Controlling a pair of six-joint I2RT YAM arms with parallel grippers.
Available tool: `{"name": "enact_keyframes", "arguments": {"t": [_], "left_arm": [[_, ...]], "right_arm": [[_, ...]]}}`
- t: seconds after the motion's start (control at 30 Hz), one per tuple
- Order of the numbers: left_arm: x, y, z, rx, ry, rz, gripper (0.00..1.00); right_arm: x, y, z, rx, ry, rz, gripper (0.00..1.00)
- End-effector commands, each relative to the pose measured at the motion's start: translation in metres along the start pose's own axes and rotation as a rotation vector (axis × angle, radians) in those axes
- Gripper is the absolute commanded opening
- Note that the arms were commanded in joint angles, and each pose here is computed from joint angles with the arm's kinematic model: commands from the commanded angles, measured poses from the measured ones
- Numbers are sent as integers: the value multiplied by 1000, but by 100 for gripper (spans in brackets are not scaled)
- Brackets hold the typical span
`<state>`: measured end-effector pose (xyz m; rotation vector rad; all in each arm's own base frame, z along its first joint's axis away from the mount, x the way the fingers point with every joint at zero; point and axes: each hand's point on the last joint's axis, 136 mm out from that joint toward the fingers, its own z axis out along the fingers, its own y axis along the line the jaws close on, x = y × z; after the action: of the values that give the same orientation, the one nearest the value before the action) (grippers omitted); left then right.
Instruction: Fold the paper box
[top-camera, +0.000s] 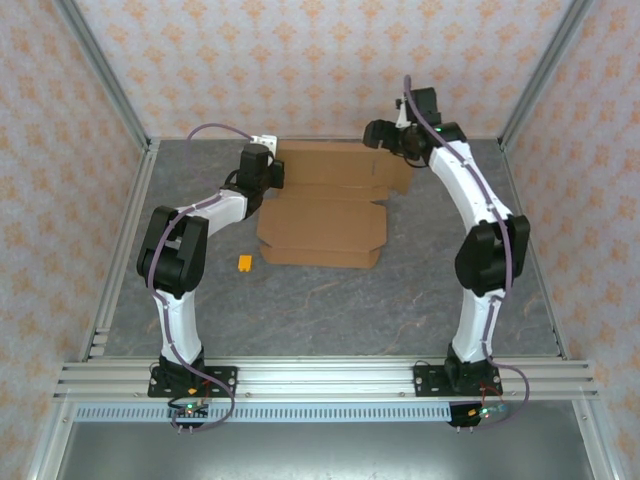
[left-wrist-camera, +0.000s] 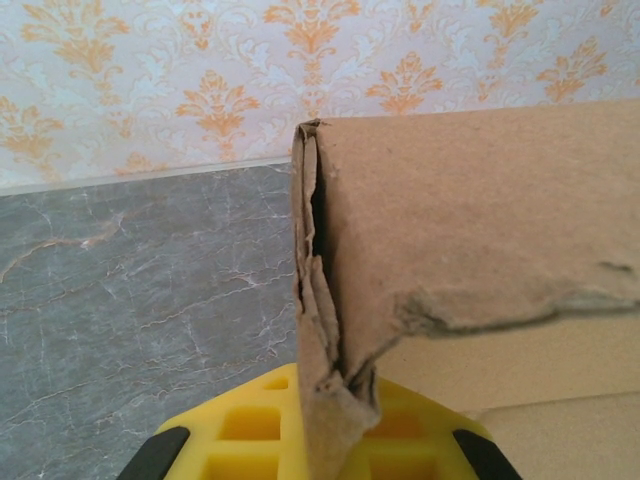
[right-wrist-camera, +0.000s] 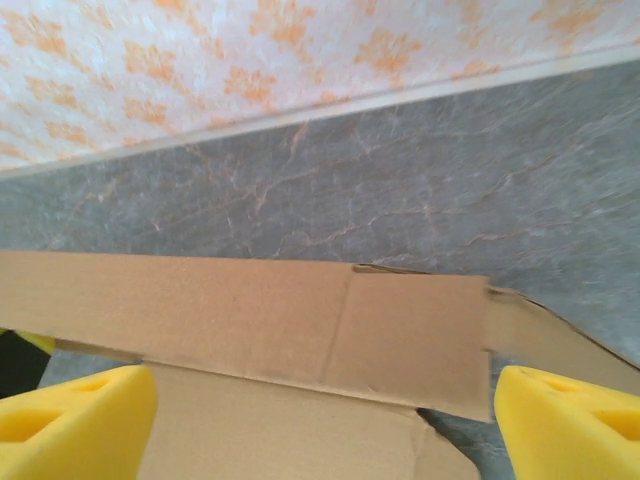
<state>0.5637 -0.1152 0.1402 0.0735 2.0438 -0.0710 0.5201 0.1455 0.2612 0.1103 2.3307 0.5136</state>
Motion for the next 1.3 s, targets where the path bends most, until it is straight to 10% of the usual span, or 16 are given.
{"name": "enact_keyframes", "arguments": {"t": [0.0,0.37,1.27], "left_arm": [[-16,2,-7,-17,-43,-5,0],[-16,0,-6,-9,-41,1,0],[-5,-3,5,-37,-2,113,0]], "right_arm": [[-26,1,-43,-51,-112,49,90],[14,-11,5,-195,-60,265,92],[-30,-44,53,-240,-160,476,91]]}}
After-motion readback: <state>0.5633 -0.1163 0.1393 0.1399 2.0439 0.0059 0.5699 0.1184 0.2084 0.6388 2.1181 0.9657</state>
